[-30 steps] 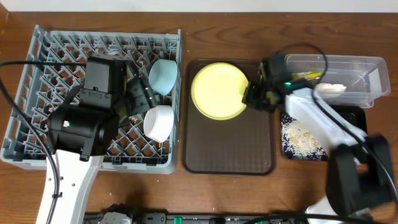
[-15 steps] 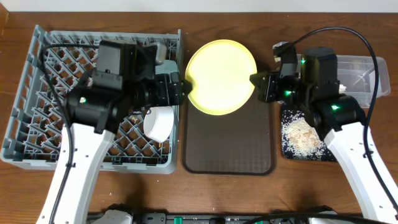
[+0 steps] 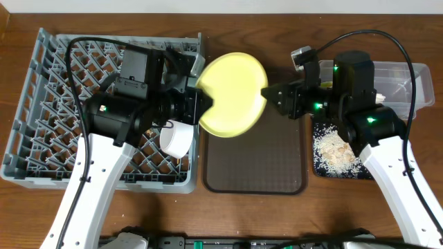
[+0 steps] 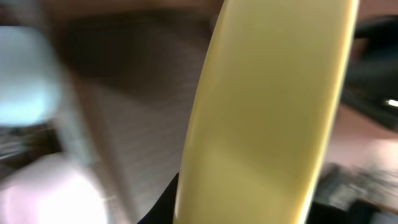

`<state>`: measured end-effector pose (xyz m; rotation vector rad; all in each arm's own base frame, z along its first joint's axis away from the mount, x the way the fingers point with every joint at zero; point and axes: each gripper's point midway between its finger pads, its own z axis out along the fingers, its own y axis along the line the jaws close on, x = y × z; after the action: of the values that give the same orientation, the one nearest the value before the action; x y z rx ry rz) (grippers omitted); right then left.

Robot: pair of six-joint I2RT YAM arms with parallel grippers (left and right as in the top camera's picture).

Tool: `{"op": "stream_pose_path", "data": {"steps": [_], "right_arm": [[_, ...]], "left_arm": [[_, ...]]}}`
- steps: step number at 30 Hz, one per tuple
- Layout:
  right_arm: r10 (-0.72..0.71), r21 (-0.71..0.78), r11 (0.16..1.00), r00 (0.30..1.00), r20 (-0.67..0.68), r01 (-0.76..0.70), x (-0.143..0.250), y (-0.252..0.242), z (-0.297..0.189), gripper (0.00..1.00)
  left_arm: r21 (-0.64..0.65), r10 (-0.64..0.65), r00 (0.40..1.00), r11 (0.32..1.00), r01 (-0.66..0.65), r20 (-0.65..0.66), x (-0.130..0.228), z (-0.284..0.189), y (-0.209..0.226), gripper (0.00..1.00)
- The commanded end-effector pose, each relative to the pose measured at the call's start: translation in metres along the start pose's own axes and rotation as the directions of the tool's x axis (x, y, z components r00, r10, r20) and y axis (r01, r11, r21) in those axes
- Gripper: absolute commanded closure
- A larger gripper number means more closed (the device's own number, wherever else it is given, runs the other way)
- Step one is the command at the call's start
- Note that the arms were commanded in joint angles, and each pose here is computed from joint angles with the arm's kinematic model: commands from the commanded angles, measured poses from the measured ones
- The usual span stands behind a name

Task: Sort waste into correct bins and load items into the dishwasher
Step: 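Hand the yellow plate from the right gripper to the left gripper, then stand the yellow plate upright in the rack with the left gripper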

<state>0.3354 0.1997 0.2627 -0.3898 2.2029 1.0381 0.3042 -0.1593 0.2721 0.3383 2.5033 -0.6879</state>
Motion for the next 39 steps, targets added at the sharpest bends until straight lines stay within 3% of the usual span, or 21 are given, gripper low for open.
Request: {"op": "stream_pose_path", "data": {"steps": [1,5,8,10,20,29,39], "right_arm": [[-0.024,-0.009,1.0,1.0,0.007,0.024,-0.003,0.001,-0.004,0.01],[0.005,0.069,0.998,1.0,-0.006,-0.005,0.002,-0.014,-0.006,0.01],[0.025,0.121,0.992,0.999,-0.02,-0.023,0.007,-0.024,-0.007,0.01],[0.033,0.145,0.989,0.999,-0.024,-0.029,0.009,-0.028,-0.007,0.01],[0.049,0.186,0.982,0.998,-0.036,-0.042,0.014,-0.035,-0.009,0.01],[0.072,0.226,0.972,0.996,-0.057,-0.058,0.022,-0.042,-0.011,0.01],[0.076,0.228,0.972,0.995,-0.06,-0.06,0.023,-0.042,-0.011,0.01]], "left_arm": [[-0.401,0.038,0.996,0.916,-0.004,0.077,-0.011,-0.029,0.064,0.92],[-0.739,0.08,0.986,0.671,0.055,0.145,-0.016,-0.086,0.117,0.93],[-0.861,0.107,0.98,0.5,0.094,0.169,-0.018,-0.12,0.137,0.92],[-0.892,0.113,0.982,0.444,0.086,0.15,-0.018,-0.125,0.144,0.92],[-0.9,0.038,0.992,0.417,-0.128,-0.123,-0.001,-0.045,0.175,0.92],[-0.878,-0.006,0.964,0.415,-0.24,-0.266,0.012,0.005,0.189,0.93],[-0.891,-0.088,0.978,0.434,-0.132,-0.188,0.02,0.022,0.194,0.91]]}}
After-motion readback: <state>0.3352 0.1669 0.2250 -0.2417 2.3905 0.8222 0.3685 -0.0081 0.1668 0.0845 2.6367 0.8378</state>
